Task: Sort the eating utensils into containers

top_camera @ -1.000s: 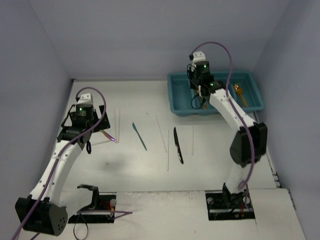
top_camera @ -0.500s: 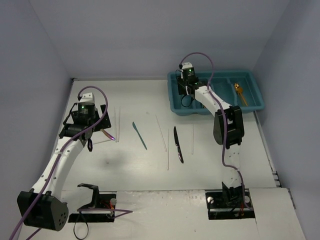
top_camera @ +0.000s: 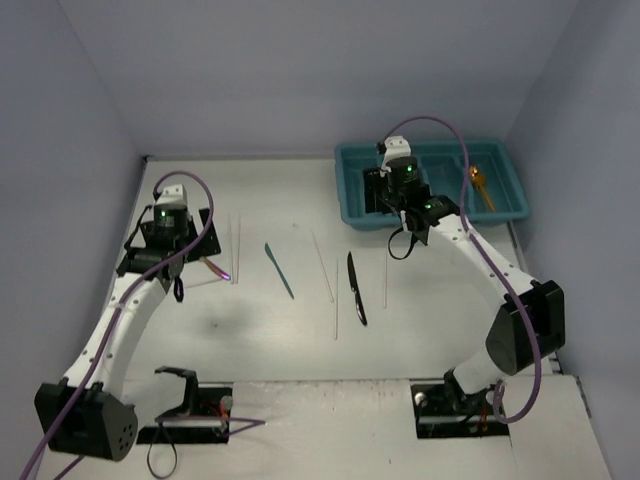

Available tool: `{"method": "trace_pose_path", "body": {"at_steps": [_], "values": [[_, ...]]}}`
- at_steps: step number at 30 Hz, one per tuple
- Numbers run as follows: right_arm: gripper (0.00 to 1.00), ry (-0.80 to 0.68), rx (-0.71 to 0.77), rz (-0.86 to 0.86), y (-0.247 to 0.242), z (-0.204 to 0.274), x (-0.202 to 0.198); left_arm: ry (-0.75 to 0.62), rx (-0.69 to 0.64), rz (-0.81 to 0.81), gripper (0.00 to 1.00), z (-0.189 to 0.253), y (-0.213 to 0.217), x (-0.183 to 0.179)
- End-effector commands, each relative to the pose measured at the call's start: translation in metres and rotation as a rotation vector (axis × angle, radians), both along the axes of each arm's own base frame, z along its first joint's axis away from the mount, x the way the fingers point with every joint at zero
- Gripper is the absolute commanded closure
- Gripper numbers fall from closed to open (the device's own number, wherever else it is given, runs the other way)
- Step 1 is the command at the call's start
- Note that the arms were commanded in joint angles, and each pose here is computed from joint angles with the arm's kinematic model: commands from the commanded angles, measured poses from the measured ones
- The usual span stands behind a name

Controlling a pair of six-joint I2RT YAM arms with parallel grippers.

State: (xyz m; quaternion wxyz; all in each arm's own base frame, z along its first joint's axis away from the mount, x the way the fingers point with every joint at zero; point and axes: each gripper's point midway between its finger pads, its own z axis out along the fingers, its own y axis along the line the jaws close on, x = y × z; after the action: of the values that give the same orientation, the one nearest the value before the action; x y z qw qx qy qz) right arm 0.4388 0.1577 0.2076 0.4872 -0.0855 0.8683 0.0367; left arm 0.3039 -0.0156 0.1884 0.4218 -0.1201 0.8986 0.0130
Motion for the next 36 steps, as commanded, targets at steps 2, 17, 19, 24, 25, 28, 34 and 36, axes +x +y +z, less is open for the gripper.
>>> {"method": "trace_pose_path", "body": {"at_steps": [2,17,19,24,25,28,34,36], "values": [[0.37,0.071,0.057,0.023,0.006,-0.026,-0.071,-0.09,-0.026,0.004,0.06,0.026,0.0,0.012],[0.33,0.393,0.035,0.035,0.048,-0.153,-0.198,-0.088,-0.018,0.015,0.06,0.026,0.004,0.011],[0.34,0.403,0.027,0.025,0.052,-0.159,-0.199,-0.087,-0.018,0.014,0.06,0.026,0.004,0.011],[0.36,0.429,-0.009,-0.027,0.049,-0.177,-0.197,-0.089,-0.019,0.014,0.06,0.026,0.004,0.01],[0.37,0.435,-0.017,-0.036,0.048,-0.18,-0.197,-0.09,-0.018,0.014,0.06,0.026,0.004,0.01],[0.39,0.441,-0.034,-0.056,0.045,-0.187,-0.197,-0.091,-0.018,0.015,0.06,0.027,0.004,0.01],[0.46,0.455,-0.054,-0.066,0.043,-0.196,-0.197,-0.09,-0.02,0.012,0.06,0.026,0.004,0.01],[0.51,0.468,-0.064,-0.073,0.041,-0.201,-0.199,-0.092,-0.02,0.013,0.06,0.027,0.004,0.01]]}}
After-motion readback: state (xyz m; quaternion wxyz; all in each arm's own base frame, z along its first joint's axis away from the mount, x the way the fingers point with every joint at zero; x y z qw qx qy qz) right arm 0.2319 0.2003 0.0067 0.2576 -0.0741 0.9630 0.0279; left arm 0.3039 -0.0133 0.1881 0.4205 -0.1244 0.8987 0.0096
